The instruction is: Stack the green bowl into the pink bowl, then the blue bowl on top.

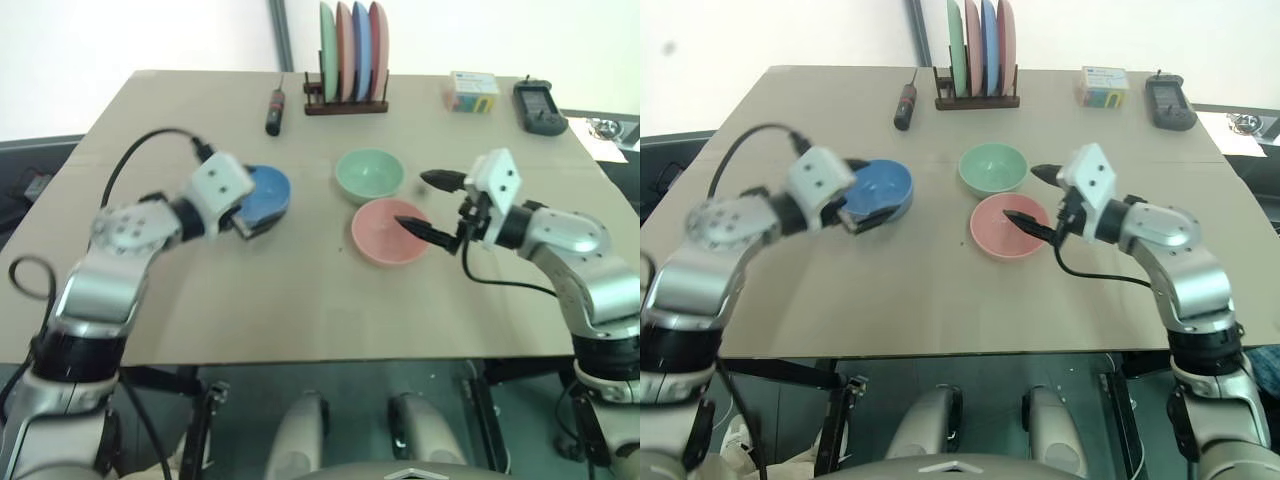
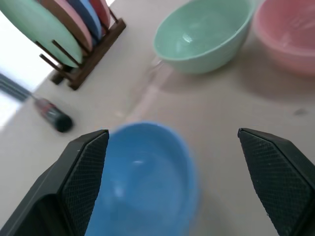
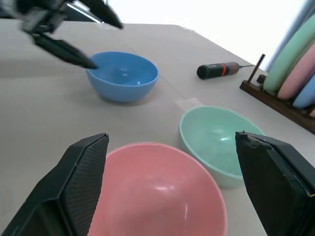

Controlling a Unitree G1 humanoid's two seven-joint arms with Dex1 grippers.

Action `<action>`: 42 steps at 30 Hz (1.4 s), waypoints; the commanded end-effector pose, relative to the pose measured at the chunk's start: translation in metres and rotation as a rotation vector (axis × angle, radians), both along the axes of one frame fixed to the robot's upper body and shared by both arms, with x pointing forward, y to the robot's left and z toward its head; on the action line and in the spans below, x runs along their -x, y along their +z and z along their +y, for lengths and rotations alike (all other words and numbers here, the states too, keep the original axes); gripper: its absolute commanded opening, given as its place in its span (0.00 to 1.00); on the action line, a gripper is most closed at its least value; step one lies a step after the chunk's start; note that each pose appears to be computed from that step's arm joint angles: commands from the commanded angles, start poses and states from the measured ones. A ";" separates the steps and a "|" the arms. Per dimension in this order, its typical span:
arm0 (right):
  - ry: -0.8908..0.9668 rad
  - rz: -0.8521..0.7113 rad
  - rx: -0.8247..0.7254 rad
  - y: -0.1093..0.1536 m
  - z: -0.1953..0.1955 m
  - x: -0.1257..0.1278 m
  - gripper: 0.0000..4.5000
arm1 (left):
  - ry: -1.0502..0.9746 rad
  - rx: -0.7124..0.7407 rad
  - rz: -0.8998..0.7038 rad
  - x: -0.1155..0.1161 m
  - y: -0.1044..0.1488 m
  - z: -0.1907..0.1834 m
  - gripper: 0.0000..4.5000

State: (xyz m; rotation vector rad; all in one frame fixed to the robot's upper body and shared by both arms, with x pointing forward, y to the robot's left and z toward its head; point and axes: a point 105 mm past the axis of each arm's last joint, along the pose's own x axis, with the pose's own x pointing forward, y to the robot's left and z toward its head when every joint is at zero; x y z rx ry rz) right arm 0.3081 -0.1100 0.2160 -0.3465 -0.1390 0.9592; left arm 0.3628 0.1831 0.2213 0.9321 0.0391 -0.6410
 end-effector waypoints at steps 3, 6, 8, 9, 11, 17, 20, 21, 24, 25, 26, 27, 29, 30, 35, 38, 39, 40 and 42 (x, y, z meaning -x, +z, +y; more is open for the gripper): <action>-0.064 -0.098 -0.058 0.024 -0.015 0.024 0.96 | -0.187 -0.292 -0.048 -0.038 -0.005 -0.044 1.00; -0.112 -0.108 -0.073 0.028 -0.025 0.034 0.96 | -0.250 -0.349 -0.036 -0.051 -0.009 -0.059 1.00; -0.164 -0.116 -0.068 0.028 -0.040 0.043 0.96 | -0.280 -0.392 -0.049 -0.059 -0.011 -0.067 1.00; -0.184 -0.116 -0.069 0.029 -0.045 0.047 0.96 | -0.290 -0.393 -0.047 -0.062 -0.011 -0.070 1.00; -0.203 -0.118 -0.079 0.031 -0.054 0.057 0.96 | -0.305 -0.418 -0.053 -0.068 -0.013 -0.074 1.00; -0.211 -0.137 -0.160 0.042 -0.066 0.082 0.96 | -0.367 -0.522 -0.099 -0.078 -0.017 -0.095 1.00; -0.218 -0.141 -0.183 0.044 -0.064 0.083 0.96 | -0.387 -0.535 -0.111 -0.079 -0.017 -0.101 1.00; -0.218 -0.143 -0.182 0.044 -0.064 0.083 0.96 | -0.392 -0.535 -0.111 -0.079 -0.017 -0.103 1.00; -0.214 -0.152 -0.201 0.046 -0.061 0.083 0.96 | -0.403 -0.537 -0.107 -0.079 -0.018 -0.105 1.00; -0.212 -0.152 -0.204 0.046 -0.060 0.083 0.96 | -0.401 -0.546 -0.105 -0.079 -0.019 -0.105 1.00; -0.211 -0.151 -0.204 0.046 -0.059 0.083 0.96 | -0.399 -0.553 -0.103 -0.080 -0.019 -0.104 1.00; -0.210 -0.149 -0.204 0.045 -0.059 0.082 0.96 | -0.396 -0.564 -0.097 -0.080 -0.021 -0.104 1.00; -0.209 -0.145 -0.205 0.044 -0.059 0.081 1.00 | -0.397 -0.575 -0.095 -0.081 -0.024 -0.106 0.88; -0.208 -0.143 -0.204 0.044 -0.059 0.080 1.00 | -0.402 -0.570 -0.088 -0.080 -0.026 -0.107 0.81; -0.203 -0.132 -0.195 0.040 -0.056 0.078 1.00 | -0.413 -0.585 -0.102 -0.081 -0.029 -0.116 0.47; -0.206 -0.130 -0.194 0.039 -0.057 0.077 1.00 | -0.428 -0.579 -0.102 -0.079 -0.028 -0.119 0.24; -0.206 -0.129 -0.194 0.038 -0.057 0.077 1.00 | -0.435 -0.578 -0.102 -0.079 -0.028 -0.120 0.15; -0.207 -0.130 -0.193 0.038 -0.057 0.077 1.00 | -0.444 -0.579 -0.105 -0.078 -0.027 -0.121 0.05; -0.214 -0.132 -0.189 0.037 -0.059 0.077 1.00 | -0.466 -0.570 -0.102 -0.075 -0.025 -0.121 0.02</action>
